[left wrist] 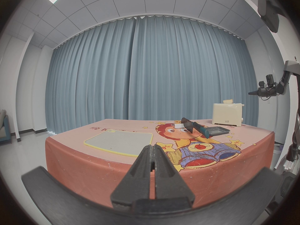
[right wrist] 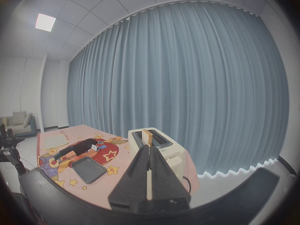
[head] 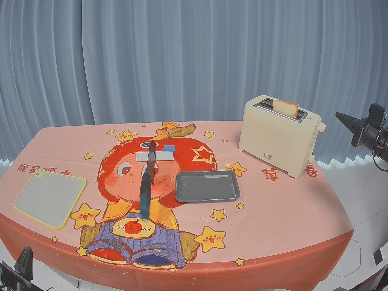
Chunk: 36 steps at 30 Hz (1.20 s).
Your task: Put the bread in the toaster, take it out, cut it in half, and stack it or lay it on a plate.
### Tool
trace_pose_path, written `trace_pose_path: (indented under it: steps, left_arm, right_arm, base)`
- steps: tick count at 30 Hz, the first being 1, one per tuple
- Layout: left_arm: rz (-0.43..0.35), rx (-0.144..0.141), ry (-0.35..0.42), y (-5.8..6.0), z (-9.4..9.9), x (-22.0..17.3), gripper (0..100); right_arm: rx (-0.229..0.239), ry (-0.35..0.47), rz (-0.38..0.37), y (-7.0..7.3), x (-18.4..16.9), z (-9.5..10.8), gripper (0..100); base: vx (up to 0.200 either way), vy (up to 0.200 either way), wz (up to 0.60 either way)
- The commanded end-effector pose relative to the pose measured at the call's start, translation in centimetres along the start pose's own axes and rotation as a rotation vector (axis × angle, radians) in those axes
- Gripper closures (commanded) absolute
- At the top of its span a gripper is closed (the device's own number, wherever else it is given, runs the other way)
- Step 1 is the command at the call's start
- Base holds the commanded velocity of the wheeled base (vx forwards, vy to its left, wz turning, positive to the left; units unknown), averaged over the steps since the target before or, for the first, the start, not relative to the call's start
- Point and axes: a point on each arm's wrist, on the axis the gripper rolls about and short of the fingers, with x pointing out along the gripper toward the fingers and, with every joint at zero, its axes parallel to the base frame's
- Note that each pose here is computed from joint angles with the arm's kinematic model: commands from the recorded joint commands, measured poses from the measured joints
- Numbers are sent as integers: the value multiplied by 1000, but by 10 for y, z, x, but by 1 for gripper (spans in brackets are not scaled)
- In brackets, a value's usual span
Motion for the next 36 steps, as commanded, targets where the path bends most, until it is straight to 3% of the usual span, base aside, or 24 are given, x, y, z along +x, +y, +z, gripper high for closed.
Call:
trace_pose_path:
  steps: [1, 16, 24, 31, 36]
  left_arm:
    - [1, 0, 1, 0, -5, 0, 100]
    - [1, 0, 1, 0, -5, 0, 100]
    - [1, 0, 1, 0, -5, 0, 100]
    - [1, 0, 1, 0, -5, 0, 100]
    - [1, 0, 1, 0, -5, 0, 100]
  right_arm:
    - [1, -1, -2, -1, 0, 0, 100]
    - [2, -13, -7, -6, 8, 5, 100]
    - [41, -15, -20, -14, 14, 6, 100]
    - [42, -19, -98, -18, 22, 7, 100]
    - [52, -38, -102, -18, 26, 8, 100]
  base:
    - [0, 0, 0]
    - [0, 0, 0]
    - [0, 0, 0]
    - [0, 0, 0]
    - [0, 0, 0]
